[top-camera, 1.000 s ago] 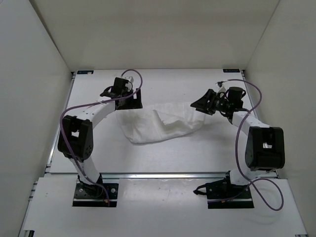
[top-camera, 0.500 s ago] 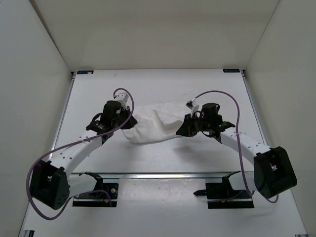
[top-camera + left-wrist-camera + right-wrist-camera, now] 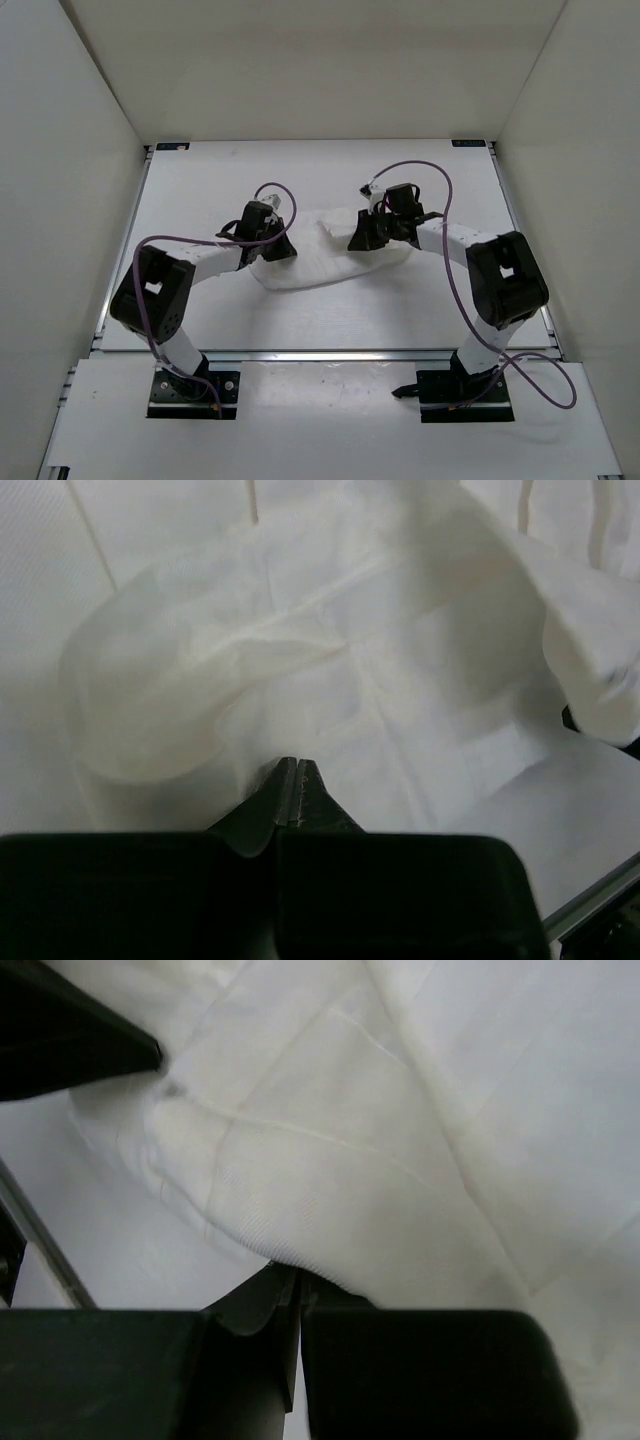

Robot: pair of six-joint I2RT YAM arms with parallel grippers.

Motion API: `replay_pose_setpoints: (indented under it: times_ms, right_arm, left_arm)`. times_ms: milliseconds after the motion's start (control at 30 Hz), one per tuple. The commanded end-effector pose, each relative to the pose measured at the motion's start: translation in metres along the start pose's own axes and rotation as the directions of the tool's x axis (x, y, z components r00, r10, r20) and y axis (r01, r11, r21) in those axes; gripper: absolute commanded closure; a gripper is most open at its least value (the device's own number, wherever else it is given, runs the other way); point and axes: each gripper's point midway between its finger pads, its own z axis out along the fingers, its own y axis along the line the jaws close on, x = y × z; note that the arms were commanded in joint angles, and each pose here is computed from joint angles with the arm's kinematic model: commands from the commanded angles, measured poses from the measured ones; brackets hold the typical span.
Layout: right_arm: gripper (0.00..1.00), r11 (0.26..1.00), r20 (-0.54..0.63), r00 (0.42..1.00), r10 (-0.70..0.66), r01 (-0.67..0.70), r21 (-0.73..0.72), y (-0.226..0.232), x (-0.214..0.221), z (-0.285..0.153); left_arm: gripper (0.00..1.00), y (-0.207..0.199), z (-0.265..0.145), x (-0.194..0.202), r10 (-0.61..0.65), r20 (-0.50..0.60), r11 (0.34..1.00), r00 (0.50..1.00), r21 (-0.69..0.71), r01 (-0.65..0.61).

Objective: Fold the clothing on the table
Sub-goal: Fold the skirt

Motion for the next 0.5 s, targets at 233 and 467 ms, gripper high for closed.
replay_pose_setpoints:
  times_ms: [233, 467]
  right_arm:
    - [1.0, 0.993, 0.283, 0.958, 0.039, -0.068, 0.094, -0.085, -0.097, -0.01]
    - [1.0, 0.979, 0.156, 0.978, 0.141, -0.161, 0.128, -0.128, -0.065, -0.002]
  left_arm:
    - [1.0, 0.0, 0.03, -0.044, -0.004, 0.07, 0.999, 0.998, -0.039, 0.006]
    - [1.0, 0.022, 0.031, -0.047, 0.0, 0.041, 0.996, 0.999, -0.088, 0.003]
